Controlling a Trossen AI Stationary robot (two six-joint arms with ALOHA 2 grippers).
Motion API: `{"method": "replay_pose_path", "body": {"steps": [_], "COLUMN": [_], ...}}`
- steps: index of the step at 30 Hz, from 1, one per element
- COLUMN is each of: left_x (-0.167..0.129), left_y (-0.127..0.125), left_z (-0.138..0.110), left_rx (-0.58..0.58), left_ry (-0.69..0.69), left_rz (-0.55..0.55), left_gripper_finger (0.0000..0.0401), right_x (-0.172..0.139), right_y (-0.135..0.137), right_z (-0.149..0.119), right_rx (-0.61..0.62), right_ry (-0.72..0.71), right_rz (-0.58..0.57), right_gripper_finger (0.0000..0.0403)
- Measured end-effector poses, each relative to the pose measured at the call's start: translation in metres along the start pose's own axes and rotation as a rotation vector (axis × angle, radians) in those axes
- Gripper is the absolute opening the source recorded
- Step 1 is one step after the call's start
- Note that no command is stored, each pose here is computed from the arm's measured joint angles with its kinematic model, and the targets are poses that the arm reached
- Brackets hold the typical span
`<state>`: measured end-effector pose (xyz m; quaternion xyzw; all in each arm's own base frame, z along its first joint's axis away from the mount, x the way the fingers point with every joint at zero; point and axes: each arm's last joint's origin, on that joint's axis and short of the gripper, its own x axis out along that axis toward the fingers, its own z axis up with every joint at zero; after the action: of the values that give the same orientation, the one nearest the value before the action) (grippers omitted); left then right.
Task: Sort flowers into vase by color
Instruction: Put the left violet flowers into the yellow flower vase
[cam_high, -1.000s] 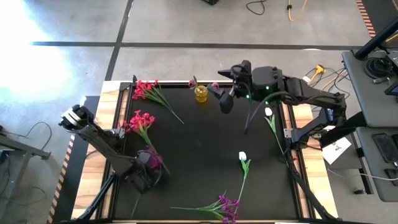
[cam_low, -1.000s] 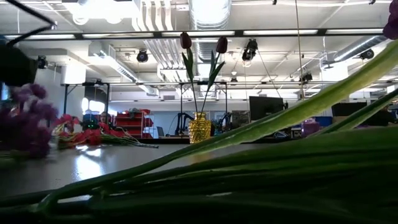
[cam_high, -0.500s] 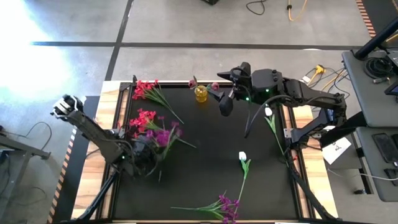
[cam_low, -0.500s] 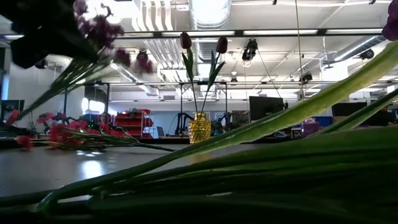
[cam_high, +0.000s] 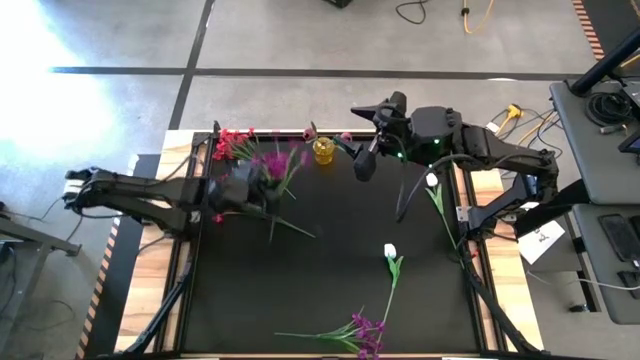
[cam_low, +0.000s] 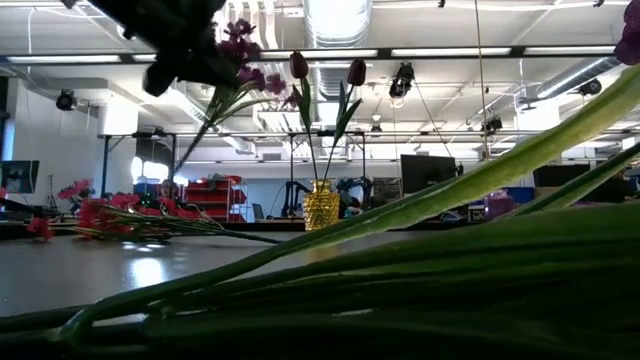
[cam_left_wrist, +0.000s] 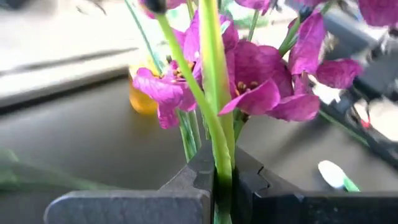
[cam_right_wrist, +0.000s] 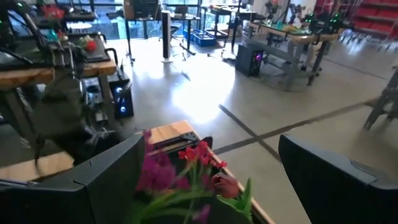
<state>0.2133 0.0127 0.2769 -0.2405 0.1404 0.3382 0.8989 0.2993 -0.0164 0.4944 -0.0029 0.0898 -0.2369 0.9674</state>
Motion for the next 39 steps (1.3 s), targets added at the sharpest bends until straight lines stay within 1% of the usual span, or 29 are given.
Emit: {"method": "replay_pose_path", "body": {"steps": [2, 5, 7, 9, 12, 14, 16, 19, 20, 21, 23, 25, 28, 31, 35, 36, 39], "left_x": [0.005, 0.014, 0.021, 0.029, 0.041, 0.047, 0.054, 0.068, 0.073, 0.079, 0.091, 0.103, 0.122, 0.139, 0.161, 0.165, 0.173], "left_y": [0.014, 0.04, 0.054, 0.066, 0.08, 0.089, 0.099, 0.112, 0.114, 0.115, 0.112, 0.107, 0.101, 0.098, 0.095, 0.094, 0.092], "left_z": [0.009, 0.017, 0.023, 0.03, 0.04, 0.048, 0.053, 0.058, 0.062, 0.066, 0.077, 0.089, 0.107, 0.121, 0.133, 0.135, 0.135], "left_rx": [-0.015, -0.028, -0.038, -0.027, -0.012, -0.008, 0.005, 0.025, 0.025, 0.026, 0.035, 0.076, 0.163, 0.177, 0.18, 0.17, 0.145], "left_ry": [-0.037, -0.077, -0.139, -0.2, -0.31, -0.394, -0.441, -0.441, -0.447, -0.454, -0.492, -0.539, -0.568, -0.572, -0.583, -0.596, -0.627], "left_rz": [0.061, 0.17, 0.209, 0.19, 0.1, 0.073, 0.097, 0.159, 0.156, 0.131, 0.051, -0.006, 0.0, -0.021, -0.051, -0.069, -0.173], "left_gripper_finger": [0.0001, 0.0001, 0.0001, 0.0001, 0.0001, 0.0001, 0.0001, 0.0001, 0.0001, 0.0001, 0.0001, 0.0001, 0.0001, 0.0001, 0.0001, 0.0001, 0.0001], "right_x": [-0.006, -0.02, -0.031, -0.038, -0.049, -0.056, -0.063, -0.069, -0.07, -0.071, -0.071, -0.07, -0.07, -0.07, -0.07, -0.07, -0.07], "right_y": [-0.003, -0.01, -0.015, -0.02, -0.026, -0.03, -0.034, -0.037, -0.038, -0.038, -0.038, -0.037, -0.037, -0.038, -0.038, -0.038, -0.038], "right_z": [0.001, 0.007, 0.012, 0.015, 0.019, 0.021, 0.021, 0.019, 0.018, 0.017, 0.016, 0.015, 0.013, 0.01, 0.006, 0.005, 0.004], "right_rx": [-0.014, -0.006, 0.002, -0.002, -0.018, -0.026, -0.029, -0.029, -0.034, -0.04, -0.048, -0.063, -0.086, -0.087, -0.065, -0.055, -0.033], "right_ry": [0.004, -0.015, -0.04, -0.059, -0.08, -0.087, -0.082, -0.054, -0.042, -0.032, -0.023, -0.017, -0.003, 0.029, 0.07, 0.076, 0.085], "right_rz": [-0.007, -0.008, -0.009, -0.012, -0.043, -0.061, -0.064, -0.066, -0.066, -0.065, -0.066, -0.065, -0.065, -0.064, -0.065, -0.065, -0.067], "right_gripper_finger": [0.0361, 0.0361, 0.0361, 0.0361, 0.0361, 0.0361, 0.0361, 0.0361, 0.0361, 0.0361, 0.0361, 0.0361, 0.0361, 0.0361, 0.0361, 0.0361, 0.0361]}}
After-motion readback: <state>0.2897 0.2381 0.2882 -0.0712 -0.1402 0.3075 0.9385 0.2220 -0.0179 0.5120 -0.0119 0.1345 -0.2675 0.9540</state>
